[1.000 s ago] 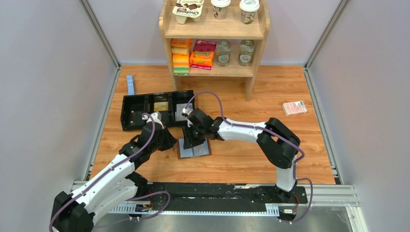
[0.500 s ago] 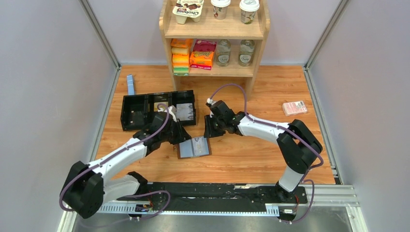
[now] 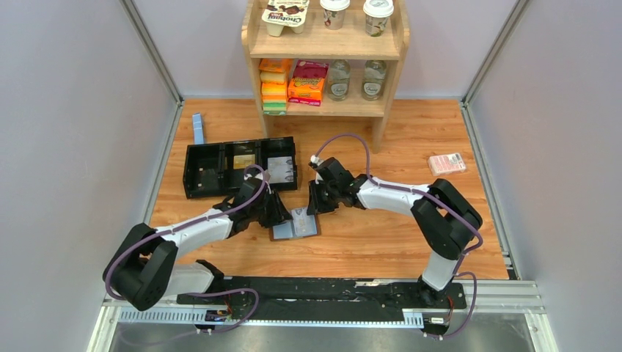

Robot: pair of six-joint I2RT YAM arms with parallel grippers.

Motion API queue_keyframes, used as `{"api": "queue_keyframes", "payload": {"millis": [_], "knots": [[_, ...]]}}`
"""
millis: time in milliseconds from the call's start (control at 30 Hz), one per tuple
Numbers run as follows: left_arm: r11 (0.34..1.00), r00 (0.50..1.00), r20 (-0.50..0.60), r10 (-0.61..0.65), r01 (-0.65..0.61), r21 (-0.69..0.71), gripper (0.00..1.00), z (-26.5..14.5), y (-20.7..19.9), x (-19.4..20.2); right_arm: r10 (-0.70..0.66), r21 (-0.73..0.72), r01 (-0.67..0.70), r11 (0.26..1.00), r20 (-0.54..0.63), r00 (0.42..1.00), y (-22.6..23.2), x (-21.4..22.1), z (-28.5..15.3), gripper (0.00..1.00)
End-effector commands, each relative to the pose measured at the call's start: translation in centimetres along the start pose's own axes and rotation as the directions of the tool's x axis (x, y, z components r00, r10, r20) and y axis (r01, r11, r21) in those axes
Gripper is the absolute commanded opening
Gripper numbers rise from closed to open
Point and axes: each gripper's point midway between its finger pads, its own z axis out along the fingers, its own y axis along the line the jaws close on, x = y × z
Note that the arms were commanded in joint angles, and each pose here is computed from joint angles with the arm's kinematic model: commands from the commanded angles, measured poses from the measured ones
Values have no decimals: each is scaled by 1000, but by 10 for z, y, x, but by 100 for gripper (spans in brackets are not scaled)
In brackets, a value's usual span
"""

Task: Take the credit cards out of the card holder
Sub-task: Remove the credit card from the card holder.

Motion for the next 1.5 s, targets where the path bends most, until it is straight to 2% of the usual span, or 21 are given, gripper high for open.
{"api": "queue_keyframes", "payload": {"millis": [0,300,467,800,1100,1467], "knots": [[998,998,54,-14,11,54,39,4,-11,-9,10,-51,-10,999,4,1000,7,1,10,18],[996,997,37,-72,70,50,40,13,2,3,42,-77,-44,996,-36,998,4,18,20,16],[993,997,22,-74,72,92,40,17,-2,7,50,-76,-55,996,-57,997,1,24,24,17],[973,993,97,-70,47,228,29,5,-21,-2,62,-36,-65,997,-87,994,-11,34,31,16],[920,964,228,-134,35,390,24,-22,-40,-17,71,-9,-73,997,-114,991,-19,42,37,16],[901,956,244,-162,42,433,22,-32,-47,-21,82,-11,-84,996,-116,990,-19,43,39,16]]}}
